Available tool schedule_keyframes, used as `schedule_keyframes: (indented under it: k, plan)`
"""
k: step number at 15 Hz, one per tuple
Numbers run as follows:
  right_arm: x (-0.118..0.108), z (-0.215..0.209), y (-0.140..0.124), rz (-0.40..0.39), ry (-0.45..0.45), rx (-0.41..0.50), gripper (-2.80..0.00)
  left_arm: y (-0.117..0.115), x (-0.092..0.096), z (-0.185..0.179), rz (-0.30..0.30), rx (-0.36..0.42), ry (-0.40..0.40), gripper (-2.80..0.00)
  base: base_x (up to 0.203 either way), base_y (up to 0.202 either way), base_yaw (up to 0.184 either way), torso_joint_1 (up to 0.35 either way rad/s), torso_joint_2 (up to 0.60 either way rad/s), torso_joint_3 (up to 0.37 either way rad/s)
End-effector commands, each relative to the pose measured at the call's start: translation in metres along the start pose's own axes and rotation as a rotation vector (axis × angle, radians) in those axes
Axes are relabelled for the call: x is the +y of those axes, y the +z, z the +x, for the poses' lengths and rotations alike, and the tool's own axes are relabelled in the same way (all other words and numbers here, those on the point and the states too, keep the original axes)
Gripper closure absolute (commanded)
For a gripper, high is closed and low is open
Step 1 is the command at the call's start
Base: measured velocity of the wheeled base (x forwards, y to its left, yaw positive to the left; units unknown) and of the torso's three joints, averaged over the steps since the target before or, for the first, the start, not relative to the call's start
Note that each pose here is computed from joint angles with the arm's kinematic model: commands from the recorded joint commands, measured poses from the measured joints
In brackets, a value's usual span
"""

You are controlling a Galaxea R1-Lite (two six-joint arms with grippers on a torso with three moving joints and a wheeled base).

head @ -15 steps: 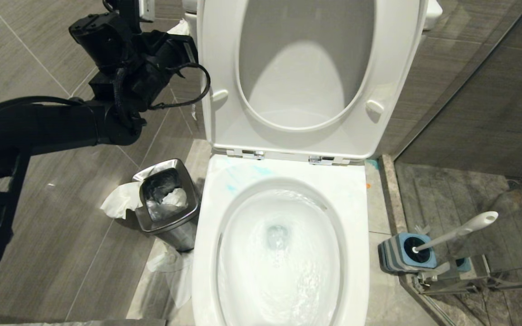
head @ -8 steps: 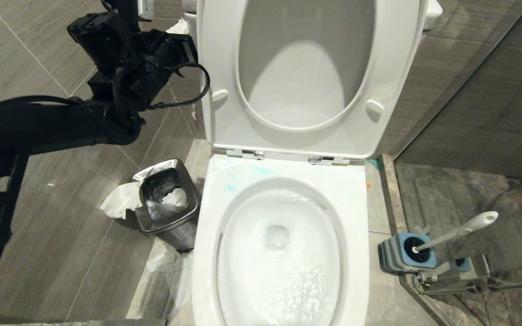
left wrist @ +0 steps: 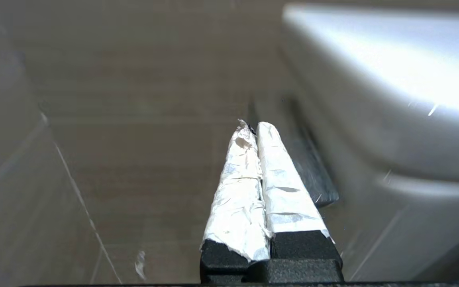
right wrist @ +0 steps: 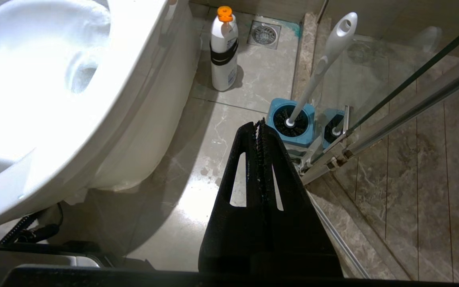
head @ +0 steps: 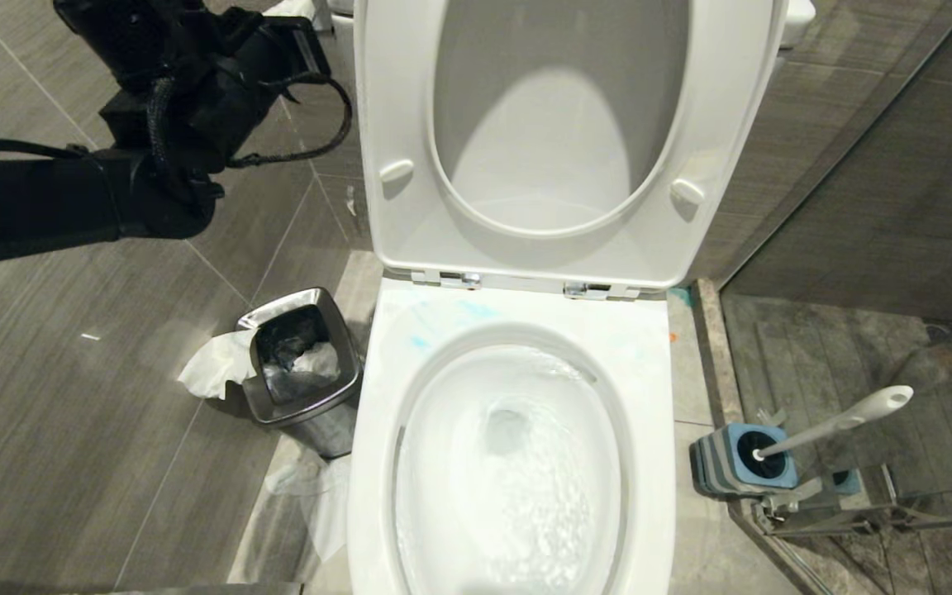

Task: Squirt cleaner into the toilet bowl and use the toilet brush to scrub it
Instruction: Flush the toilet

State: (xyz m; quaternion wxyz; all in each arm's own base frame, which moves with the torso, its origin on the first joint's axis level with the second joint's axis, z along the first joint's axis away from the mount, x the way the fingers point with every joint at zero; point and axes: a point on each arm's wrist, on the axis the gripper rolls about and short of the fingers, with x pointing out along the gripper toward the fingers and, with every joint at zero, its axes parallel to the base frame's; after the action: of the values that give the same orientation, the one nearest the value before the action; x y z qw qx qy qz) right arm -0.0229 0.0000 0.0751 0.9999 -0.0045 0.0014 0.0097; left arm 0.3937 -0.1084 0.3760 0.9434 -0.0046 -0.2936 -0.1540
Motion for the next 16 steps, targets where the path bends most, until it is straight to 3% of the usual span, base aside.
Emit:
schedule_keyframes:
  k: [1,6,10,12,16]
  plan:
    - [0.0,0.0,0.0,0.0,0.002,0.002,0.0,0.045,0.002,-0.009,0.006,-0.083,0.001,0.0,0.0,0.0,0.0,0.0,0.0,0.0]
    - [0.0,0.0,0.0,0.0,0.002,0.0,0.0,0.092,0.005,-0.024,0.006,-0.106,0.005,0.0,0.0,0.0,0.0,0.0,0.0,0.0]
    - [0.0,0.0,0.0,0.0,0.001,0.002,0.0,0.129,0.016,-0.045,-0.029,-0.046,-0.008,0.0,0.0,0.0,0.0,0.0,0.0,0.0]
    - [0.0,0.0,0.0,0.0,0.001,0.002,0.0,0.138,0.016,-0.05,-0.064,-0.032,-0.09,0.0,0.0,0.0,0.0,0.0,0.0,0.0]
    - [0.0,0.0,0.0,0.0,0.001,0.0,0.0,0.151,0.012,-0.059,-0.262,0.02,-0.33,0.0,0.0,0.0,0.0,0.0,0.0,0.0]
